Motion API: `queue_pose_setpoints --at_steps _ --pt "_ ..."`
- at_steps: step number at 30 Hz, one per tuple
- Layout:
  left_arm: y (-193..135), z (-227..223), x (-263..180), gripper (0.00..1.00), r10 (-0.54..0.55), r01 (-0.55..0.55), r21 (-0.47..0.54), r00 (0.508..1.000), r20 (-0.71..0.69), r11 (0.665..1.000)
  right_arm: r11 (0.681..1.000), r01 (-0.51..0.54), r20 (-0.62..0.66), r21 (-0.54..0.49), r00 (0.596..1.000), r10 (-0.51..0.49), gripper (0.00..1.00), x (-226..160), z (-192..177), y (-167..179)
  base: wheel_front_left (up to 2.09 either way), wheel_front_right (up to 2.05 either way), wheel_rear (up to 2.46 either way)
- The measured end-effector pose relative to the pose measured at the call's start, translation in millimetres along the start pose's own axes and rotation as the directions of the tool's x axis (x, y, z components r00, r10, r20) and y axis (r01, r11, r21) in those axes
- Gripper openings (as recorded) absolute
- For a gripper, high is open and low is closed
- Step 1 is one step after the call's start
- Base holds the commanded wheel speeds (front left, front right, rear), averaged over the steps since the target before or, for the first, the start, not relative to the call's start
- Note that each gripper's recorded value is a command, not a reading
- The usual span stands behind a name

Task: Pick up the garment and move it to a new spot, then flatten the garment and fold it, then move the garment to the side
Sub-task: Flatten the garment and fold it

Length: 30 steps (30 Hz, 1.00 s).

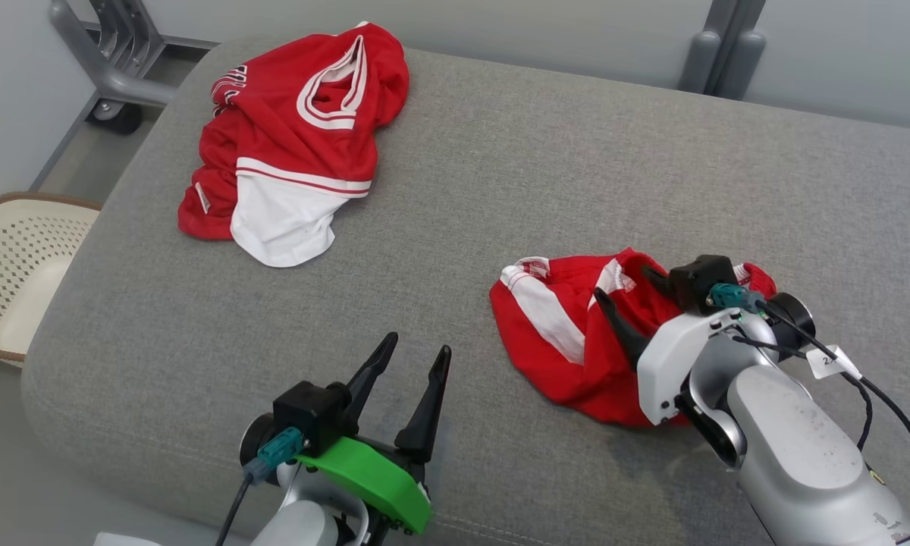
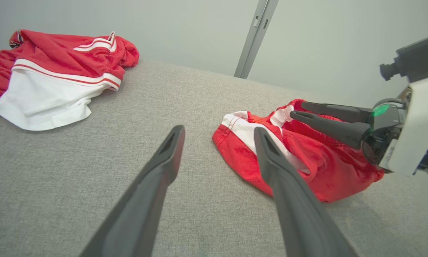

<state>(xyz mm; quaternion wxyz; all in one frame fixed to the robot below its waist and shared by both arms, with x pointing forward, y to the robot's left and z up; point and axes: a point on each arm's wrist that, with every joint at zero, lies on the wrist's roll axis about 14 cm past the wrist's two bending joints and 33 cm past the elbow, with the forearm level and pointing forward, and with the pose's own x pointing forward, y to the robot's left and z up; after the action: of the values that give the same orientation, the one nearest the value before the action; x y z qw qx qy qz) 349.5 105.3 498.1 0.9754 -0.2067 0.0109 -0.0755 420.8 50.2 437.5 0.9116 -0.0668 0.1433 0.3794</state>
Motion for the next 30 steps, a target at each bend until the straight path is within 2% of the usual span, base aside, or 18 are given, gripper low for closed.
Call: queue_pose_setpoints --at_steps 11,13,17,21,22,23,26,30 --pt "-10.0 -7.7 -2.4 1.0 -0.039 0.038 -0.009 0.999 -0.021 0.999 0.999 0.033 -0.074 0.015 0.997 -0.032 0.89 -6.8 -21.9 -12.4 0.0 0.0 0.0" --pt "-7.8 -7.6 -3.3 1.0 -0.03 0.03 -0.009 0.999 -0.021 1.0 0.999 0.034 -0.084 0.013 0.996 -0.033 0.83 -4.8 -23.9 -14.1 0.0 0.0 0.0" --pt "-2.0 -6.5 -5.3 1.0 -0.009 0.009 -0.008 1.0 -0.018 1.0 0.999 0.032 -0.103 -0.001 0.994 -0.032 0.49 2.6 -23.2 -17.4 0.0 0.0 0.0" --pt "5.5 -3.8 -8.0 1.0 0.015 -0.015 -0.008 1.0 -0.009 1.0 1.0 0.018 -0.14 -0.013 0.99 -0.02 0.32 9.5 -28.4 -16.8 0.0 0.0 0.0" --pt "8.7 -2.4 -8.5 1.0 0.026 -0.026 -0.008 1.0 -0.005 1.0 1.0 0.009 -0.142 -0.017 0.99 -0.011 0.19 12.3 -26.9 -14.3 0.0 0.0 0.0" --pt "9.3 -2.3 -8.7 1.0 0.028 -0.028 -0.008 1.0 -0.005 1.0 1.0 0.006 -0.14 -0.018 0.99 -0.009 0.0 12.9 -26.1 -13.7 0.0 0.0 0.0" --pt "14.6 1.1 -8.3 1.0 0.045 -0.045 -0.009 0.999 0.006 0.999 1.0 0.001 -0.126 -0.02 0.992 -0.003 0.0 13.8 -20.8 -13.3 0.0 0.0 0.0" --pt "14.0 3.2 -5.5 1.0 0.041 -0.041 -0.007 0.999 0.014 0.999 1.0 0.019 -0.04 -0.007 0.999 -0.019 0.0 14.1 1.7 -18.2 0.0 0.0 0.0"
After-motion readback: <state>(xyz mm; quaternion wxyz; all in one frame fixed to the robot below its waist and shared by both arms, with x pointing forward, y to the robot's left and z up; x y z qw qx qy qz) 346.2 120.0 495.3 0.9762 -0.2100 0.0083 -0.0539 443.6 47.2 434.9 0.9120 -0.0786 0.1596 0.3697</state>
